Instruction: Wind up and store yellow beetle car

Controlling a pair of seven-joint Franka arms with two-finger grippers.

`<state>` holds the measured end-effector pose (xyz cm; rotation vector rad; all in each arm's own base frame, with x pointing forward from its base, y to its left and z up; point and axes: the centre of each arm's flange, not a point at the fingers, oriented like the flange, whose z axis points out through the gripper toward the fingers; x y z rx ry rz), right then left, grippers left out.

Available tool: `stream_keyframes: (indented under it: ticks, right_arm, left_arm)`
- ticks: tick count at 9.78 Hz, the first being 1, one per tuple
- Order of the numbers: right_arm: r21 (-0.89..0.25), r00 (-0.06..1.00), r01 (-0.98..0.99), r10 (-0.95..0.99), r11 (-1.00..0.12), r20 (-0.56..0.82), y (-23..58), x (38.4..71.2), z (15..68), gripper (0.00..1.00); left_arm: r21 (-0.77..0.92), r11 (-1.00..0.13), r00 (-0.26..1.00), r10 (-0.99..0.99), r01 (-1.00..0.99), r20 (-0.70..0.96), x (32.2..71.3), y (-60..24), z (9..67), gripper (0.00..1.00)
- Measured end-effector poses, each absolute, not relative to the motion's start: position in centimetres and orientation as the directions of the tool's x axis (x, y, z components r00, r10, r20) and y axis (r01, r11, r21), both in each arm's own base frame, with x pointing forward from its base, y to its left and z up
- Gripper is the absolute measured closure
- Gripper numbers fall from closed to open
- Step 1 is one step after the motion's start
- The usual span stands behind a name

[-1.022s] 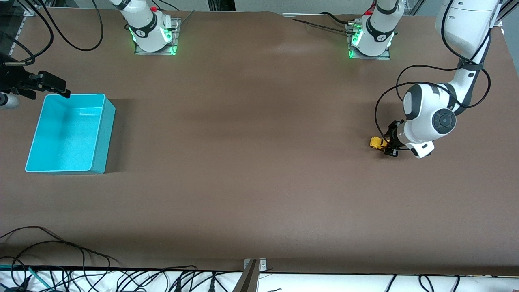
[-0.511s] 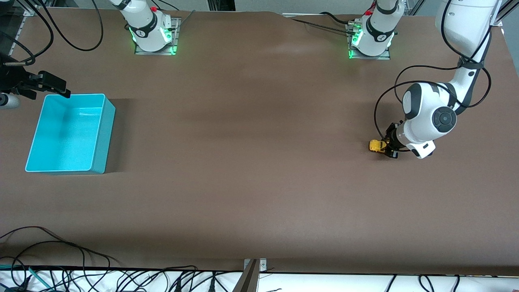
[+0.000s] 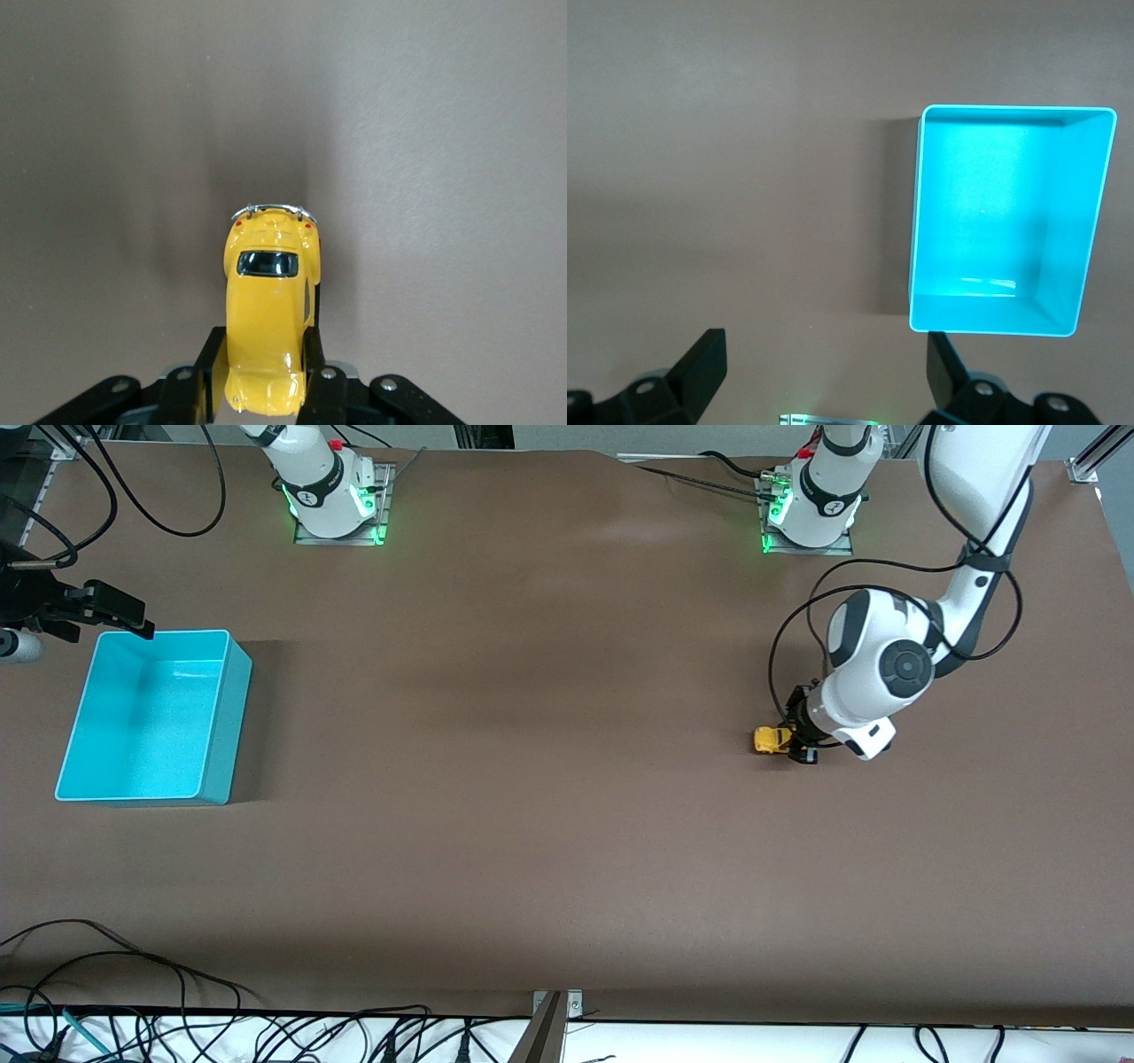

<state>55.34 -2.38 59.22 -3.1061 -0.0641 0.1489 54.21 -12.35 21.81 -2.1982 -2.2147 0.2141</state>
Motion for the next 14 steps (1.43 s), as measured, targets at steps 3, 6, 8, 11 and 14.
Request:
stream_keyframes:
  ticks: [3, 6, 8, 11, 14]
  right_arm:
    - [-0.033, 0.994, 0.04, 0.043, -0.999, -0.096, -2.4, 55.3, 59.2, 0.0]
    - [-0.033, 0.994, 0.04, 0.043, -0.999, -0.096, -2.4, 55.3, 59.2, 0.0]
    - [-0.033, 0.994, 0.04, 0.043, -0.999, -0.096, -2.4, 55.3, 59.2, 0.0]
    - [-0.033, 0.994, 0.04, 0.043, -0.999, -0.096, -2.4, 55.3, 59.2, 0.0]
    - [-0.034, 0.994, 0.04, 0.043, -0.999, -0.096, -2.4, 55.3, 59.2, 0.0]
  left_arm:
    - [-0.13, 0.016, -0.027, 0.996, 0.991, -0.084, 53.9, -13.0, 19.7, 0.62]
    - [-0.127, 0.006, -0.012, 0.999, 0.992, -0.045, 54.3, -10.7, 19.7, 0.62]
    - [-0.126, 0.0, -0.001, 1.0, 0.992, -0.013, 54.7, -7.5, 19.7, 0.62]
    - [-0.127, -0.018, 0.016, 1.0, 0.992, -0.017, 55.1, -3.3, 19.6, 0.62]
    - [-0.123, -0.018, 0.02, 1.0, 0.992, 0.011, 55.3, 0.9, 19.6, 0.62]
